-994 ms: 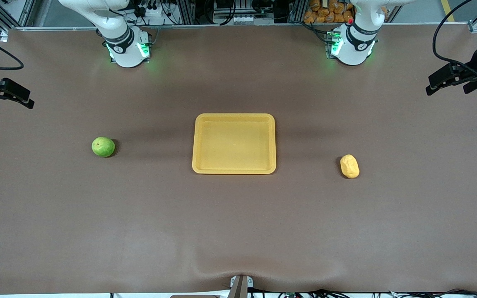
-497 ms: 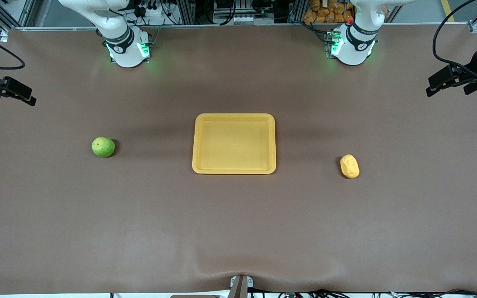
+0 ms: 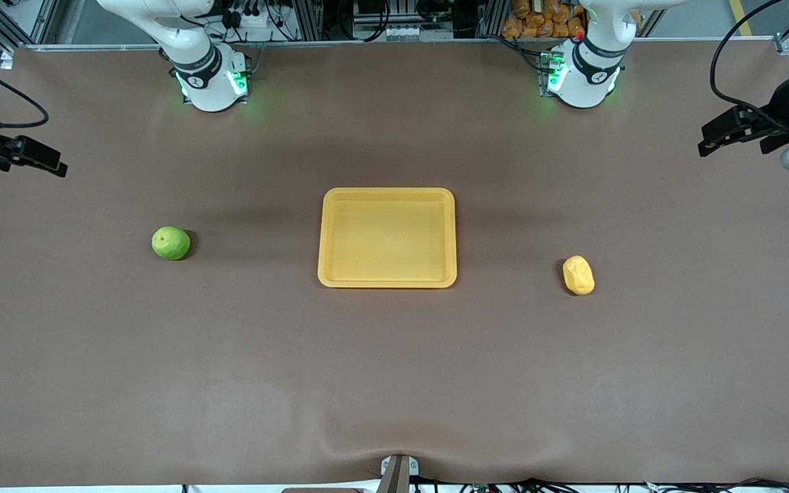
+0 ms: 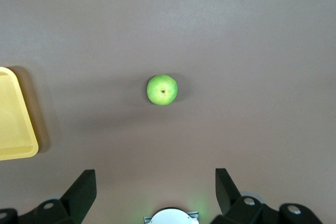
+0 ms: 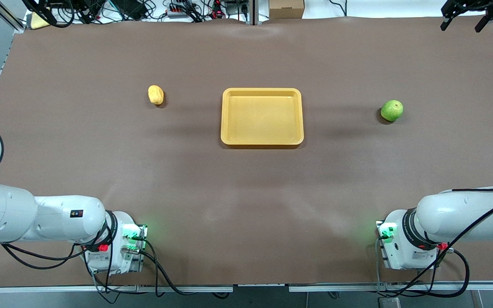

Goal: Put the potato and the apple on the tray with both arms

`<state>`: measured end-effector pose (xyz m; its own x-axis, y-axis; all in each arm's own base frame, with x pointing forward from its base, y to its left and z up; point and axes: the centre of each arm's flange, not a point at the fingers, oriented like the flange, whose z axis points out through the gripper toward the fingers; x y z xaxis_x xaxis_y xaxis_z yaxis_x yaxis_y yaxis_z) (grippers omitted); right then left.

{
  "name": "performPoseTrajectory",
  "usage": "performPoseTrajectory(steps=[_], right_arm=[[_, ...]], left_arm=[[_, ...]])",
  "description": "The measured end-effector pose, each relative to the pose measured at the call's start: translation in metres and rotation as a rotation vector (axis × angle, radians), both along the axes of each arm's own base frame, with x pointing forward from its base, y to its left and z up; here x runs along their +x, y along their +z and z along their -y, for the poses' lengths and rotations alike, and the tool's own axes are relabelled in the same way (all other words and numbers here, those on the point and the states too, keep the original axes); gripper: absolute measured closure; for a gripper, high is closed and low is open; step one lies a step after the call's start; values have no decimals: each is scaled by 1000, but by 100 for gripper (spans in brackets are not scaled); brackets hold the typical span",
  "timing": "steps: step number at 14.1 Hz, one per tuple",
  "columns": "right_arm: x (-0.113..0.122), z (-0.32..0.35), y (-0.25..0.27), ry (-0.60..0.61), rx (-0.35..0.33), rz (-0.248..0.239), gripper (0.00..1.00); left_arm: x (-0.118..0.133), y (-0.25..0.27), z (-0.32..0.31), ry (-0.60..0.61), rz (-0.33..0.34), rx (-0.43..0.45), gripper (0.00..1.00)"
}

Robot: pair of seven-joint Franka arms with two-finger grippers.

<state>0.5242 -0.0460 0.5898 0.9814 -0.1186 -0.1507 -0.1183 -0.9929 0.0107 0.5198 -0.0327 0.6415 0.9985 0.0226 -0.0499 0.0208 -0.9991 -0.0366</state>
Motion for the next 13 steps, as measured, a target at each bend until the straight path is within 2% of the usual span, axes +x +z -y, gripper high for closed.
performPoseTrajectory(steps=[2,6,10,13], right_arm=[[1,0,-10,0,1,-10,0],[6,0,-44,1,0,9,0],[5,-1,-117,4,-1,18,0],[-7,-3,-184,7,-4,56,0]], left_arm=[[0,-2,2,-4,-8,1,0],[0,-13,2,10,-33,3,0],[2,-22,5,5,-41,4,0],[10,-34,6,3,-45,2,0]])
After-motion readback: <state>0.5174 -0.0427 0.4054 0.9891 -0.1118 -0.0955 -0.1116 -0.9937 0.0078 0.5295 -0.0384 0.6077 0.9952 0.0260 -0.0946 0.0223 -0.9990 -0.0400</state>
